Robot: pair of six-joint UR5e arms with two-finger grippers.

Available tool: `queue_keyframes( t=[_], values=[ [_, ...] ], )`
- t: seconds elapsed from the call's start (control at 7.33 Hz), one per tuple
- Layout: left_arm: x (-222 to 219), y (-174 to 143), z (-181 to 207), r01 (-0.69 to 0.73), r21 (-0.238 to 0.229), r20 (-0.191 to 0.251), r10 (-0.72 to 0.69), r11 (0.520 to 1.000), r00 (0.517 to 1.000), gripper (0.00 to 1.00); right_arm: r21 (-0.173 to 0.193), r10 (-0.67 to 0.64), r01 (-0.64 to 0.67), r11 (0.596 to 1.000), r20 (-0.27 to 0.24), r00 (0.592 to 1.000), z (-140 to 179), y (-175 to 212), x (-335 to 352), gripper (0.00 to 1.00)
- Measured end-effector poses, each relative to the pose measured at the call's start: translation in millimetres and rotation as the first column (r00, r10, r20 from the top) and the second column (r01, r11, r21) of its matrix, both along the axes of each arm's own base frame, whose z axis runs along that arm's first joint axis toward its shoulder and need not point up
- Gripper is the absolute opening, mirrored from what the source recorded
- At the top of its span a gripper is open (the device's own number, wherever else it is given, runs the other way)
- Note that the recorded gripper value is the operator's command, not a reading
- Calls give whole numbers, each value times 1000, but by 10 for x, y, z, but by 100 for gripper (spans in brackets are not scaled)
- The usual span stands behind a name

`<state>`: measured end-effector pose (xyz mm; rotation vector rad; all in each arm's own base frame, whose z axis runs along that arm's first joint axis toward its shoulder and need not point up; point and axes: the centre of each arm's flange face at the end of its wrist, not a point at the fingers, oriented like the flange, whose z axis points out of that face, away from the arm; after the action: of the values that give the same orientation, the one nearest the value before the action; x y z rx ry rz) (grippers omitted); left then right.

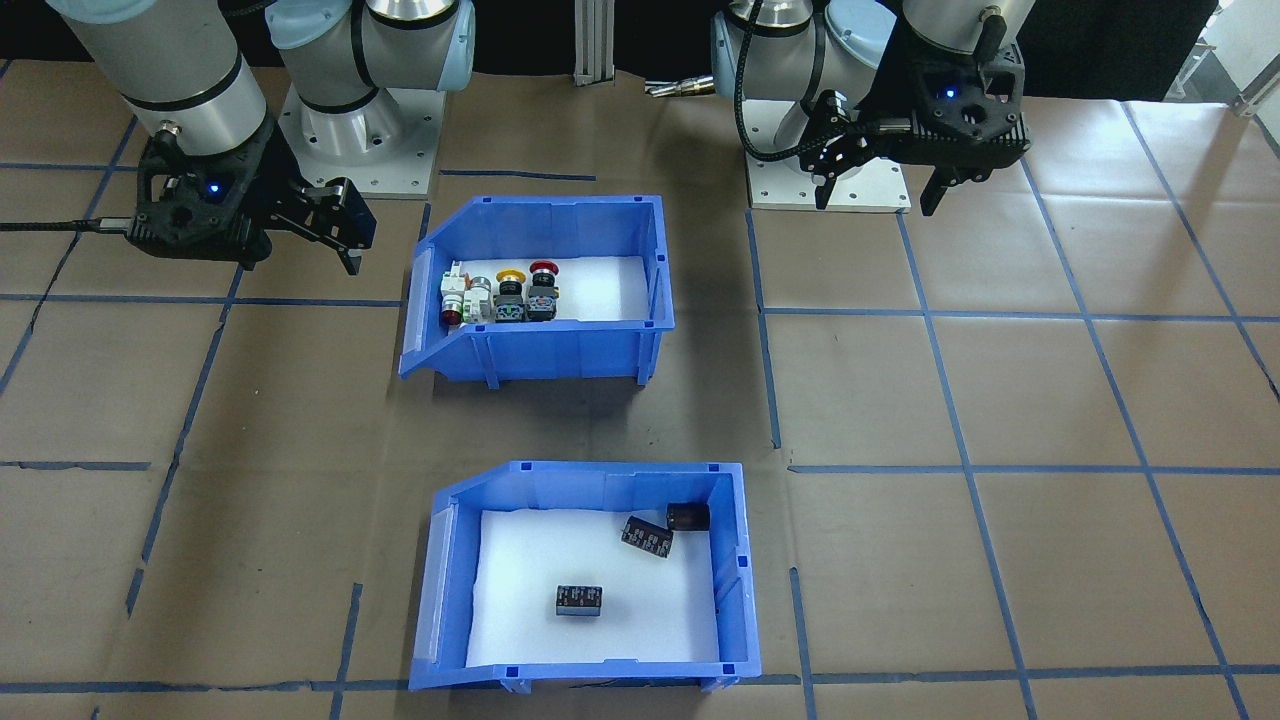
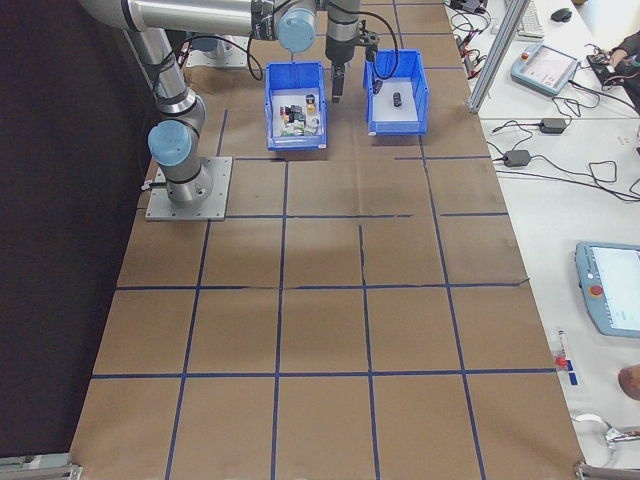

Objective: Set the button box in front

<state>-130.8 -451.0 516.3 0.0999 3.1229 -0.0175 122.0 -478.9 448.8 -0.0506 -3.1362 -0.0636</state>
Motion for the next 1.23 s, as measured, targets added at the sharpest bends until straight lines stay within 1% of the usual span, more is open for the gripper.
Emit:
queue_keyframes(
  t=[0.55,0.68,0.82,0.95,1.09,1.23],
  values=[
    [-7,-27,-30,-20,5,0,20,1000,1000,100,5,0,0,1000,0,1000,-24,1,0,100],
    [-6,-31,-42,-89,7,0,89,996,996,100,6,0,0,1000,1,1000,-31,0,0,100],
    [-4,-24,-52,-208,9,2,208,978,978,100,7,2,-2,1000,1,1000,-38,-6,0,100],
    [-10,7,-72,-327,14,4,327,945,945,100,10,10,-10,1000,1,1000,-43,-15,0,100],
    [-21,86,-111,-451,24,8,451,892,893,100,10,39,-39,999,6,999,-46,-31,1,100],
    [-36,213,-172,-572,43,20,572,819,820,100,6,100,-101,995,10,995,-53,-74,-3,100]
  ],
)
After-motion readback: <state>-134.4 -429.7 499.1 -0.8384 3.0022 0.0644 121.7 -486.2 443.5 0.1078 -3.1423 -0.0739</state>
